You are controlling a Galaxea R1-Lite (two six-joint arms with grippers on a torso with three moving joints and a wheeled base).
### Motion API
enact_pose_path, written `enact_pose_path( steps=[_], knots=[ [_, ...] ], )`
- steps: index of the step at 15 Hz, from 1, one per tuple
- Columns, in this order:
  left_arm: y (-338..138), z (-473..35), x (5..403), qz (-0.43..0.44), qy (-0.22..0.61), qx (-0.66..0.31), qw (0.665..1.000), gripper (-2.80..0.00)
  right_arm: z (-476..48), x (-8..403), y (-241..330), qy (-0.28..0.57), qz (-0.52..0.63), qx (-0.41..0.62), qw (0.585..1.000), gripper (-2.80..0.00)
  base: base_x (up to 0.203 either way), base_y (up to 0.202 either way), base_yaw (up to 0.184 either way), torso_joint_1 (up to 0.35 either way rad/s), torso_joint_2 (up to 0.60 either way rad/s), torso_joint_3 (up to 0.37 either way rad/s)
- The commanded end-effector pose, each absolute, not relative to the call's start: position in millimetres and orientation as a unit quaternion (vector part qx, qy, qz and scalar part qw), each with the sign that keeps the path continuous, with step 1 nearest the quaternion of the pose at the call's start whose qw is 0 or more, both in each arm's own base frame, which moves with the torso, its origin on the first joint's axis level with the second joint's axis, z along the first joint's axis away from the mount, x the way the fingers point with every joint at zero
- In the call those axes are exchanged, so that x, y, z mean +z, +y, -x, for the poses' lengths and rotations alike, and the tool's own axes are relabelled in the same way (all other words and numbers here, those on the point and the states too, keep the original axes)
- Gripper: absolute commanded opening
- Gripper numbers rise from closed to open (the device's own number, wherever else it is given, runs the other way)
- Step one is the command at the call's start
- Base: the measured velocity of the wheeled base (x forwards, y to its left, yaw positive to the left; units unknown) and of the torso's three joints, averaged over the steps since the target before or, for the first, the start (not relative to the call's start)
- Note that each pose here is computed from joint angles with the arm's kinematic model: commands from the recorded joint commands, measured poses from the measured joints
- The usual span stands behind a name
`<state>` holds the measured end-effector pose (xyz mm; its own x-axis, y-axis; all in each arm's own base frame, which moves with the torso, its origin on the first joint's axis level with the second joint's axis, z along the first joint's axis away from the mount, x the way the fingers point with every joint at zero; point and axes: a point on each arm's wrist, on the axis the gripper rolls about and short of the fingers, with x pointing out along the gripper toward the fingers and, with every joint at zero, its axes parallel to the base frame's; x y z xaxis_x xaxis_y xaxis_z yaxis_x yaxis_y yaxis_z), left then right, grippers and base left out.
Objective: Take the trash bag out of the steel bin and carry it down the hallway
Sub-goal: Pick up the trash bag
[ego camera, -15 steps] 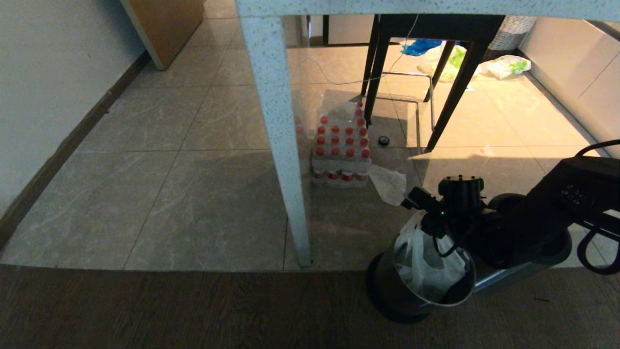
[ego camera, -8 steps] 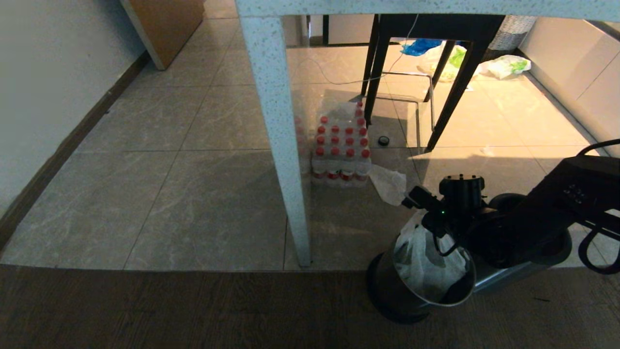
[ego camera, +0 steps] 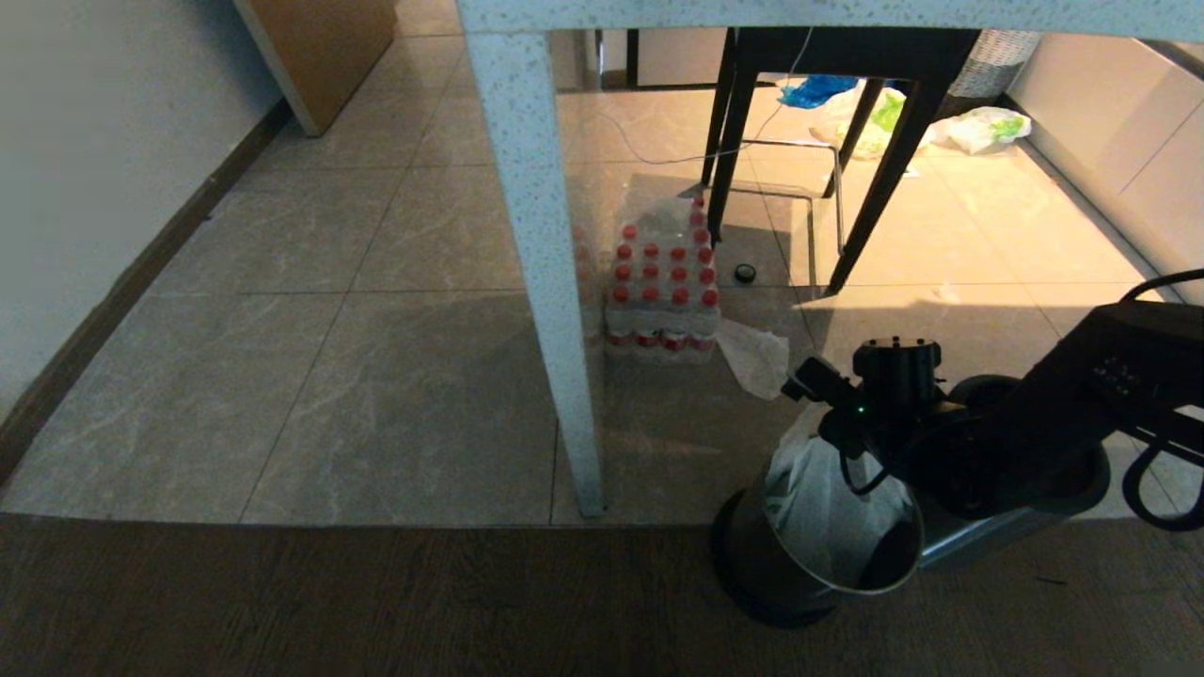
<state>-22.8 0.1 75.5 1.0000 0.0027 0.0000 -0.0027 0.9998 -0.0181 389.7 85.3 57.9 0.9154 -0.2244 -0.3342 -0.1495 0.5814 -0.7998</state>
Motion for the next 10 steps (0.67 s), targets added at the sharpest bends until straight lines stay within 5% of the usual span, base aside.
enact_pose_path(
  steps=[1,10],
  knots=[
    [0,23,76,0.009,-0.001,0.002,1.000,-2.80,-388,63,85,0.200,0.458,-0.024,0.866,-2.80,0.000,0.000,0.000,0.000,0.00,0.000],
    [0,23,76,0.009,-0.002,0.002,1.000,-2.80,-310,165,56,0.168,0.410,-0.044,0.896,-2.80,0.000,0.000,0.000,0.000,0.00,0.000]
  ],
)
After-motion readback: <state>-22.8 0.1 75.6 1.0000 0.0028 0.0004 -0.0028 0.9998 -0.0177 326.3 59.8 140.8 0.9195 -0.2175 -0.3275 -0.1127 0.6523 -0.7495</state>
